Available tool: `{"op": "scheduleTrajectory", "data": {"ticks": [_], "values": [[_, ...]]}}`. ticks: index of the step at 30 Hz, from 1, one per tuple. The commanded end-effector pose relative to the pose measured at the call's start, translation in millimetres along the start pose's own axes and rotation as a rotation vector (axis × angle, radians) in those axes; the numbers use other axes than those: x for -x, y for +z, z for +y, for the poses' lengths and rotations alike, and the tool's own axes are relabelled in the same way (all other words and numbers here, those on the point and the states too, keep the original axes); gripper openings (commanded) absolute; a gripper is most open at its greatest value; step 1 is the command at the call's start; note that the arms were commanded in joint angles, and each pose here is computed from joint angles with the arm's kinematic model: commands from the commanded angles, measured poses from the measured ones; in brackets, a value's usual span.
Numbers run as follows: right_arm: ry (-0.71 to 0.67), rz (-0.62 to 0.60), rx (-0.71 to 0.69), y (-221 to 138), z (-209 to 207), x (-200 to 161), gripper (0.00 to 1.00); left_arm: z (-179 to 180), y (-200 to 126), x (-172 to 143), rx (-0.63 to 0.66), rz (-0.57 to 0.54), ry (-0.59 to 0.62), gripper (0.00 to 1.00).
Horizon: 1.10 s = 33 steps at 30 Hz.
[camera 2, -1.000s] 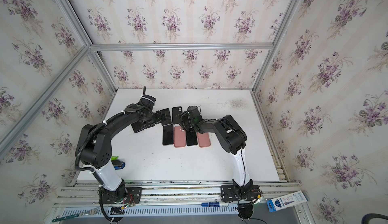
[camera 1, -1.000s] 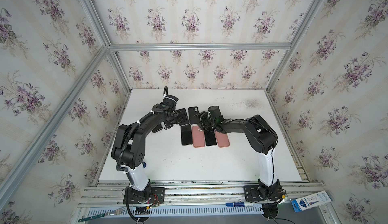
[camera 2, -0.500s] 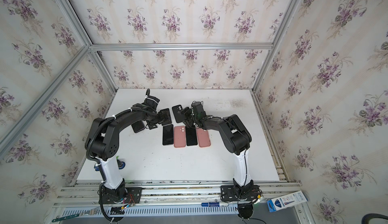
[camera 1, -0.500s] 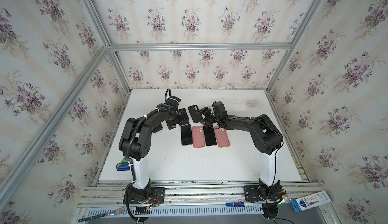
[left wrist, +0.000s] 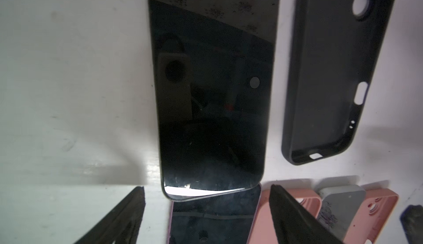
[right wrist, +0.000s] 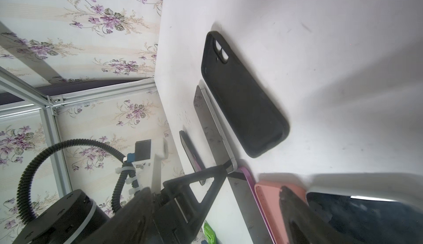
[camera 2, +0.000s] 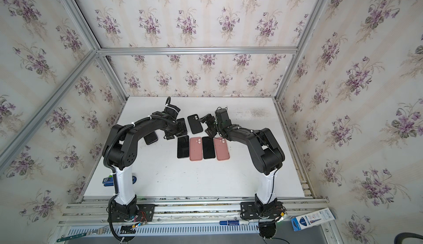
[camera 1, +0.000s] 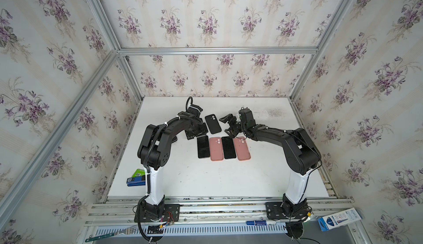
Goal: Take the phone out of the phone case
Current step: Move the phone case to the center of the table.
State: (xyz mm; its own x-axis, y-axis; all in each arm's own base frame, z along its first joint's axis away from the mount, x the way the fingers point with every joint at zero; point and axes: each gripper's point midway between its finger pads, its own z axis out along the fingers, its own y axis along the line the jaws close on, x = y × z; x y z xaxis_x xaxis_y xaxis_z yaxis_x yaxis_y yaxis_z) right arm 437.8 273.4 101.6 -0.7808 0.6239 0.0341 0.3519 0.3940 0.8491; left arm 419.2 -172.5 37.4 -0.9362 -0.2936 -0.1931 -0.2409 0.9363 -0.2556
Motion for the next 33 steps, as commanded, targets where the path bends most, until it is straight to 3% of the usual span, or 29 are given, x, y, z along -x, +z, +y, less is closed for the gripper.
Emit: {"op": "scheduleTrajectory", "data": {"ticks": [1,13,33], "values": [[-0.016,-0.010,0.021,-10,3,4,0.89,11,-7,-7,0.081,-0.004,0.058,0.86],[0.006,-0.035,0.029,-24,-6,13,0.93,32,-5,-20,0.156,0.005,0.082,0.86],[-0.029,-0.065,-0.066,-71,-49,19,0.96,27,-4,10,0.186,-0.049,0.125,0.86]]}}
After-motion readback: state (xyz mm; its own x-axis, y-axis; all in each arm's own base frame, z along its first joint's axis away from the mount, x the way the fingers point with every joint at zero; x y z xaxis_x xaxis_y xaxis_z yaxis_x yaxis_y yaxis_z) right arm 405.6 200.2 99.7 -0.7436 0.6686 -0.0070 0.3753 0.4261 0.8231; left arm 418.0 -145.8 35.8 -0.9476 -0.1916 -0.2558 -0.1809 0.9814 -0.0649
